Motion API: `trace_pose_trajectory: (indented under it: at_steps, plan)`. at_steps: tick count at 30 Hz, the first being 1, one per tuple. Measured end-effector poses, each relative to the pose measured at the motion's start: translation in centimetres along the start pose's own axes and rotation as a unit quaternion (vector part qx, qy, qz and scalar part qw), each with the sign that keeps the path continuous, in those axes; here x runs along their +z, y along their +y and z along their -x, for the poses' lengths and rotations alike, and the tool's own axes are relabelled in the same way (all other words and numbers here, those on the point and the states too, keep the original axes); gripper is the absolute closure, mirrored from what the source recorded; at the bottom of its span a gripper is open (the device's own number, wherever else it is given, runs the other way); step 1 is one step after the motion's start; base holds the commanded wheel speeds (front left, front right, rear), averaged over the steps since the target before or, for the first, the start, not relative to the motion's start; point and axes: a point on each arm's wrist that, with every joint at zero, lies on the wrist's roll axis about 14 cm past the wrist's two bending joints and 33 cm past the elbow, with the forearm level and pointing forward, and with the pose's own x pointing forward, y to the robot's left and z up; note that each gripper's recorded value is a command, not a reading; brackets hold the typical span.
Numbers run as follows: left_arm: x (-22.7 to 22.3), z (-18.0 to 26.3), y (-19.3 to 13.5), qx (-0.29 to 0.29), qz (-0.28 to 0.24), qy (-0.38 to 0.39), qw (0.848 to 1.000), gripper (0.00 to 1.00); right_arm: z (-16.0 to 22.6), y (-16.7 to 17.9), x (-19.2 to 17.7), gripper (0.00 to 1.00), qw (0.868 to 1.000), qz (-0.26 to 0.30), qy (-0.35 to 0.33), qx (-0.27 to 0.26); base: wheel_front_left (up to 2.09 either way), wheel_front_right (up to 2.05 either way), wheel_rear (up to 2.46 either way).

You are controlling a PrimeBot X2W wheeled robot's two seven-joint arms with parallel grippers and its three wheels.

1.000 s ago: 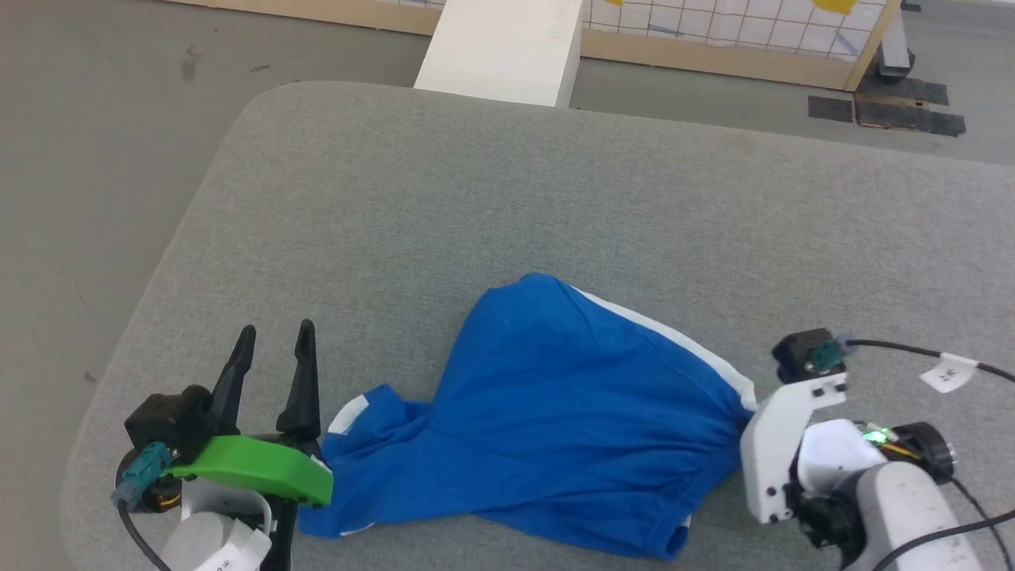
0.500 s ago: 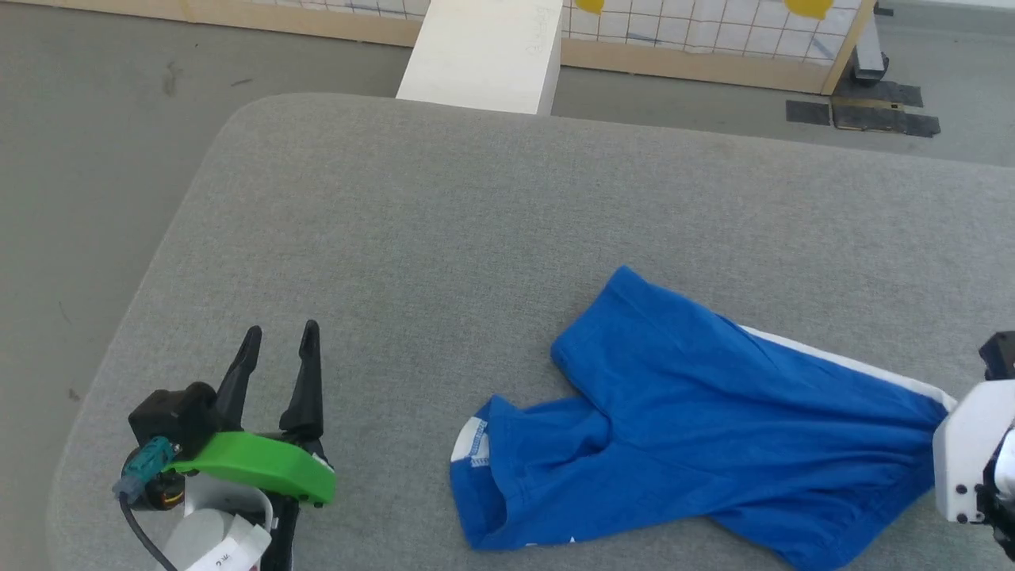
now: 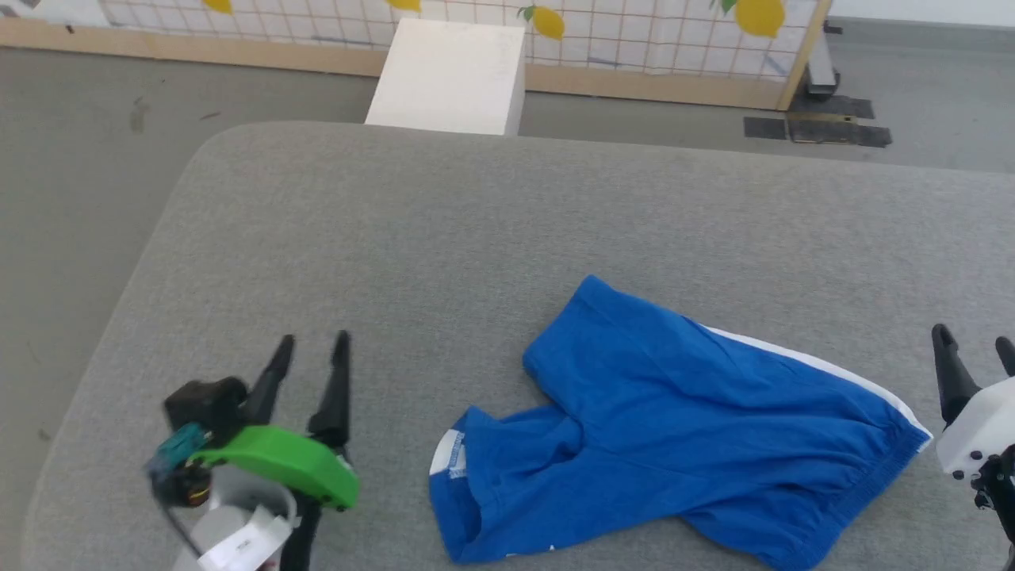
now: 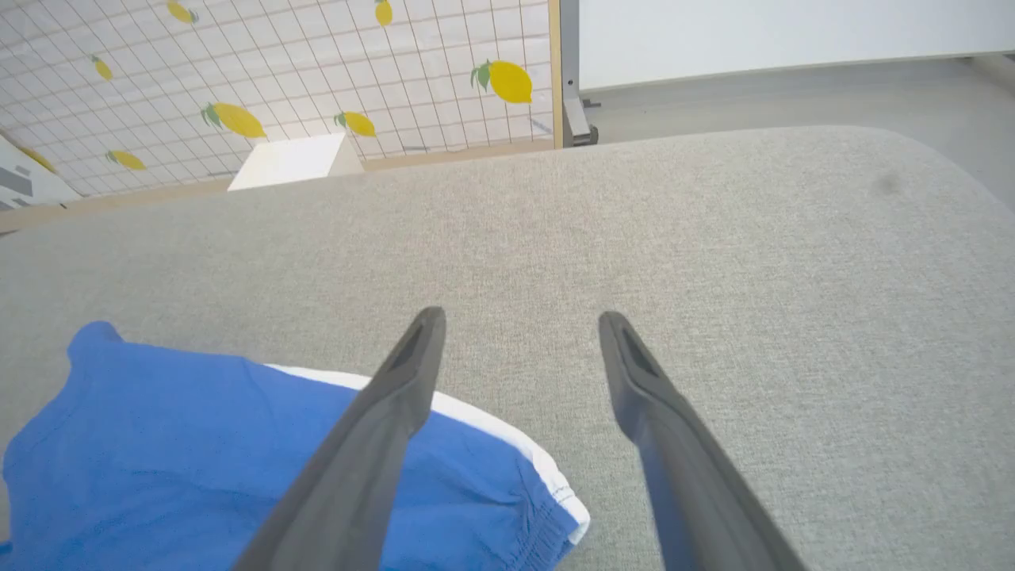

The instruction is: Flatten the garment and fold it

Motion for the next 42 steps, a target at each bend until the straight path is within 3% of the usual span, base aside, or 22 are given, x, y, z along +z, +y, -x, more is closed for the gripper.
trace_pose_trajectory:
  at_steps: [6, 7, 11, 16, 22, 24, 25, 26, 27, 28, 32, 36, 42]
  plan:
    - [-0.2, -3.3, -5.9, -0.084, 0.003, 0.040, 0.996, 0.00, 1.4, -0.5, 0.4, 0.00, 1.000, -0.012, -0.026, -0.009, 0.00, 0.00, 0.00]
    - [-1.4, -5.1, -10.1, -0.141, -0.015, 0.098, 0.985, 0.00, 1.9, -1.0, 0.3, 0.00, 0.999, -0.015, -0.027, -0.016, 0.00, 0.00, 0.00]
    - [-4.0, -6.4, -13.6, -0.191, -0.064, 0.193, 0.960, 0.00, 2.5, -1.9, 0.1, 0.00, 0.999, -0.018, -0.028, -0.029, 0.00, 0.00, 0.00]
    - [-9.6, -5.9, -14.1, -0.202, -0.145, 0.360, 0.899, 0.00, 3.1, -3.5, -0.4, 0.00, 0.998, -0.024, -0.022, -0.051, 0.00, 0.00, 0.00]
    - [-14.3, -4.5, -12.2, -0.187, -0.221, 0.481, 0.828, 0.00, 3.4, -4.7, -1.3, 0.00, 0.997, -0.030, -0.015, -0.069, 0.00, 0.00, 0.00]
    - [-15.2, -4.1, -12.2, -0.188, -0.225, 0.502, 0.814, 0.00, 3.4, -5.1, -1.6, 0.00, 0.997, -0.033, -0.012, -0.075, 0.00, 0.00, 0.00]
    - [-15.4, -4.1, -12.3, -0.191, -0.228, 0.508, 0.809, 0.04, 3.4, -5.3, -1.7, 0.00, 0.996, -0.034, -0.012, -0.078, 0.00, 0.00, 0.00]
    - [-15.6, -4.1, -12.5, -0.194, -0.226, 0.512, 0.806, 0.56, 3.4, -5.5, -1.9, 0.00, 0.996, -0.035, -0.011, -0.080, 0.00, 0.00, 0.00]
    - [-15.7, -4.2, -12.6, -0.196, -0.222, 0.515, 0.805, 0.90, 3.4, -5.7, -2.1, 0.00, 0.996, -0.036, -0.008, -0.083, 0.00, 0.00, 0.00]
    - [-15.8, -4.2, -12.8, -0.199, -0.218, 0.514, 0.805, 1.00, 3.3, -5.8, -2.2, 0.00, 0.996, -0.036, -0.006, -0.084, 0.00, 0.00, 0.00]
    - [-15.5, -4.3, -14.0, -0.215, -0.187, 0.504, 0.815, 1.00, 3.0, -5.6, -2.6, 0.00, 0.996, -0.036, -0.001, -0.082, 0.00, 0.00, 0.00]
    - [-14.6, -4.4, -14.2, -0.213, -0.152, 0.484, 0.835, 1.00, 2.5, -4.7, -2.6, 0.00, 0.997, -0.036, 0.000, -0.069, 0.00, 0.00, 0.00]
    - [-9.4, -7.0, -14.4, -0.192, -0.053, 0.393, 0.898, 1.00, 2.0, -3.3, -2.2, 0.00, 0.998, -0.033, -0.006, -0.049, 0.00, 0.00, 0.00]
